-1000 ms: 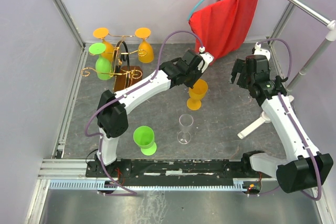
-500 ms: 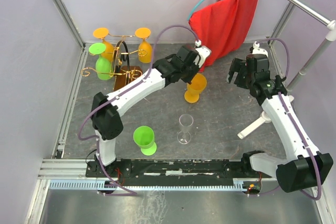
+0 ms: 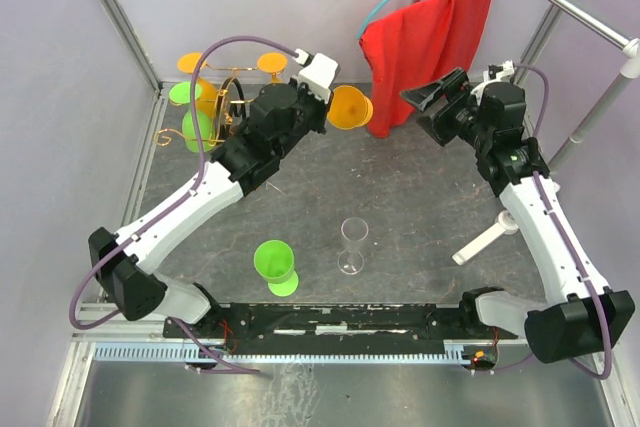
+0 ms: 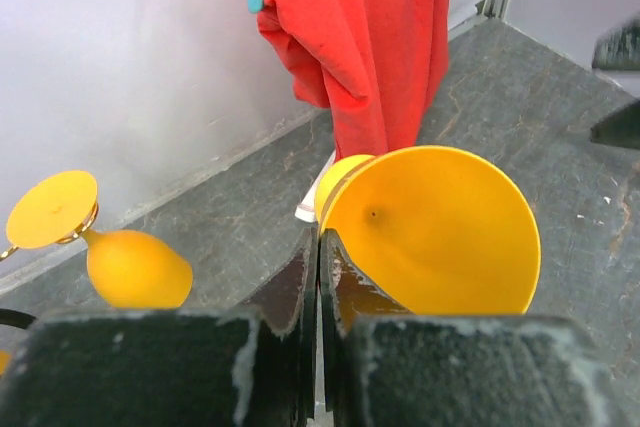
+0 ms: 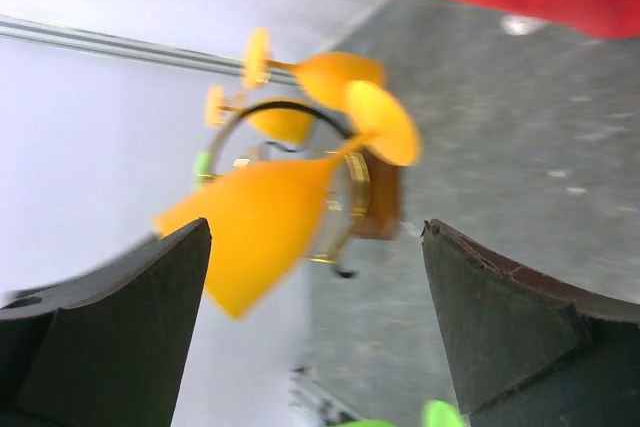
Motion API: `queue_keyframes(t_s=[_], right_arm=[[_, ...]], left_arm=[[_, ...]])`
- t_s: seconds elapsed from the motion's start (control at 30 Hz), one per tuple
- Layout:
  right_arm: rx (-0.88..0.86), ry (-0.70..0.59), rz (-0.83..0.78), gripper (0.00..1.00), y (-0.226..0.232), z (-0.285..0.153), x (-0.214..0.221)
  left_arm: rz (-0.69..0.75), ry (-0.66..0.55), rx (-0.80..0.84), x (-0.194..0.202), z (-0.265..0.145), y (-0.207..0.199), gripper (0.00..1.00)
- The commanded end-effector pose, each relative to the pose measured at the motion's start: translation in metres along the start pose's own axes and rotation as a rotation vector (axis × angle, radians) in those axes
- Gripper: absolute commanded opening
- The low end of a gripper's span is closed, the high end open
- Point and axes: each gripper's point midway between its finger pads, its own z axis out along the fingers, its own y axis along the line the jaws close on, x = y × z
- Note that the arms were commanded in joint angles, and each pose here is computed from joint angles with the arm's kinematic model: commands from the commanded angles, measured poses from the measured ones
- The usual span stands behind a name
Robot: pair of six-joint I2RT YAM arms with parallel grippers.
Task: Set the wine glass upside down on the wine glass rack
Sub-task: Pick up the wine glass at the center of the board, then turn the wine glass upside down at the wine rack.
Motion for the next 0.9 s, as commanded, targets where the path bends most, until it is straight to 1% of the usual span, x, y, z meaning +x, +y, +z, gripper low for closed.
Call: queue_keyframes(t_s=[0.0, 0.07, 0.17, 0.27, 0.4, 0.67, 0.87], right_arm=[[-0.317, 0.051, 0.316, 0.93, 0.071, 0.006, -0.011], [-0.365, 0.084, 0.390, 0.91, 0.079, 0.011, -0.011], [-0.399, 0.120, 0.457, 0.90, 0.085, 0.016, -0.012], [-0.383, 0.137, 0.487, 0.90, 0.084, 0.017, -0.010], [-0.365, 0.149, 0.509, 0.88, 0.082, 0.017, -0.009], [-0.294, 0.169, 0.551, 0.87, 0.066, 0.030, -0.002], [-0.303, 0.183, 0.560, 0.86, 0.069, 0.040, 0.000]], left_arm=[[0.035, -0.231, -0.035, -0.039, -0.005, 0.008, 0.03], [0.042, -0.263, -0.042, -0.034, -0.006, 0.008, 0.03], [0.042, -0.347, -0.063, -0.039, -0.014, 0.012, 0.03], [0.054, -0.431, -0.083, -0.047, -0.023, 0.016, 0.03], [0.080, -0.505, -0.120, -0.052, -0.032, 0.022, 0.03], [0.090, -0.579, -0.128, -0.059, -0.039, 0.022, 0.03], [0.095, -0.602, -0.101, -0.060, -0.039, 0.016, 0.03]])
